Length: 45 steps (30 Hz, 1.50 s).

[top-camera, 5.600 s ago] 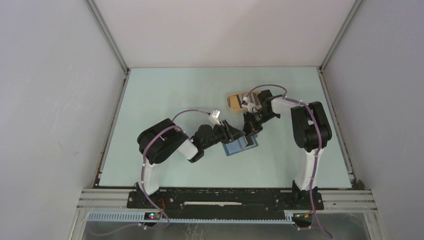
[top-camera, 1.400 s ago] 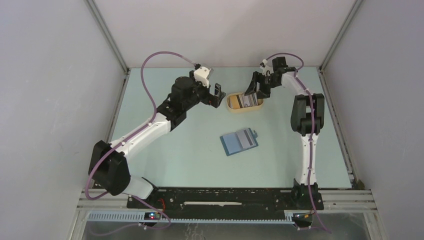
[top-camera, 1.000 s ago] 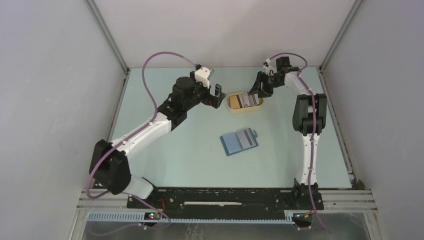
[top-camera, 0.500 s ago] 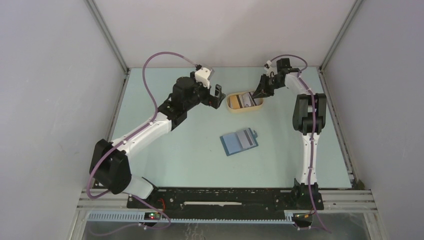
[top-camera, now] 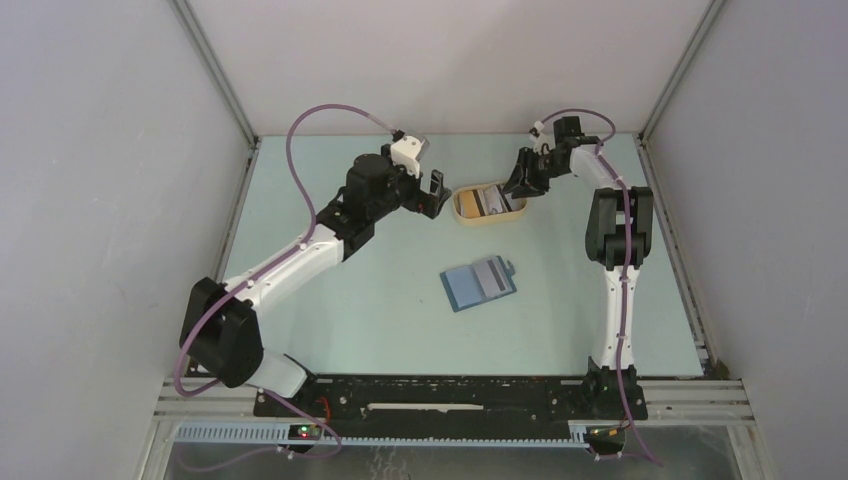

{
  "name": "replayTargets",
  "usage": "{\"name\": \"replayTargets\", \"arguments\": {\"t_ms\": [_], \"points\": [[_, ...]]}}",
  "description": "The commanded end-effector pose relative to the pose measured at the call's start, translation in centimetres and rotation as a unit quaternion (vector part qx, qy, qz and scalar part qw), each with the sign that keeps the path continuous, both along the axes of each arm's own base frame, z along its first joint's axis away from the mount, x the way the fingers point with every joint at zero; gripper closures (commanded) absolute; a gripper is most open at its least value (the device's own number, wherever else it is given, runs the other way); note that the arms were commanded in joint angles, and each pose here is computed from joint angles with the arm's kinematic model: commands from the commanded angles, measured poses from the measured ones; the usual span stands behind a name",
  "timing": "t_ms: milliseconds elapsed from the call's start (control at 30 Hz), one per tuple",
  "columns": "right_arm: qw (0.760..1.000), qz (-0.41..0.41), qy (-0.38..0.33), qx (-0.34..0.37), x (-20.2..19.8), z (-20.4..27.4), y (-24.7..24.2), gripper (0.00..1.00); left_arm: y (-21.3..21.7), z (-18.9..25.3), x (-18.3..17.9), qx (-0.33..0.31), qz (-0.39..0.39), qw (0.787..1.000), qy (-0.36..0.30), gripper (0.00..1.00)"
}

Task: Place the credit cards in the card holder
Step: Pick up the credit card from the storage box.

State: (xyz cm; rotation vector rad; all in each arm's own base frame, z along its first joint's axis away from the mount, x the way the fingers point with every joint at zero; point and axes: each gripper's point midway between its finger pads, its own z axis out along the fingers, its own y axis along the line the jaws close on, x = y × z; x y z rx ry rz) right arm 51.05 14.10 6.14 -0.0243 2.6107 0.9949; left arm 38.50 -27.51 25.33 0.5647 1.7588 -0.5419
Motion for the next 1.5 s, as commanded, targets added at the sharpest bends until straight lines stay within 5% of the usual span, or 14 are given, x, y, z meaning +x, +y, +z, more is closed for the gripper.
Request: {"name": "replayTargets", "arguments": {"t_ms": [0, 300, 1467], "points": [[1.0, 0.016, -0.022, -0.014, 0.2, 0.9, 0.5, 0.46, -0.2, 1.5, 0.4, -0.003, -0.008, 1.0, -0.02, 0.0], [0.997, 0.028, -0.036, -0.065, 0.4, 0.2, 1.3, 0.3, -0.1, 1.4, 0.4, -0.001, -0.007, 1.0, -0.019, 0.0], [0.987, -0.012, -0.057, -0.15, 2.0, 0.4, -1.1, 0.45, -0.2, 1.3, 0.4, 0.0, -0.011, 1.0, -0.017, 0.0]]}}
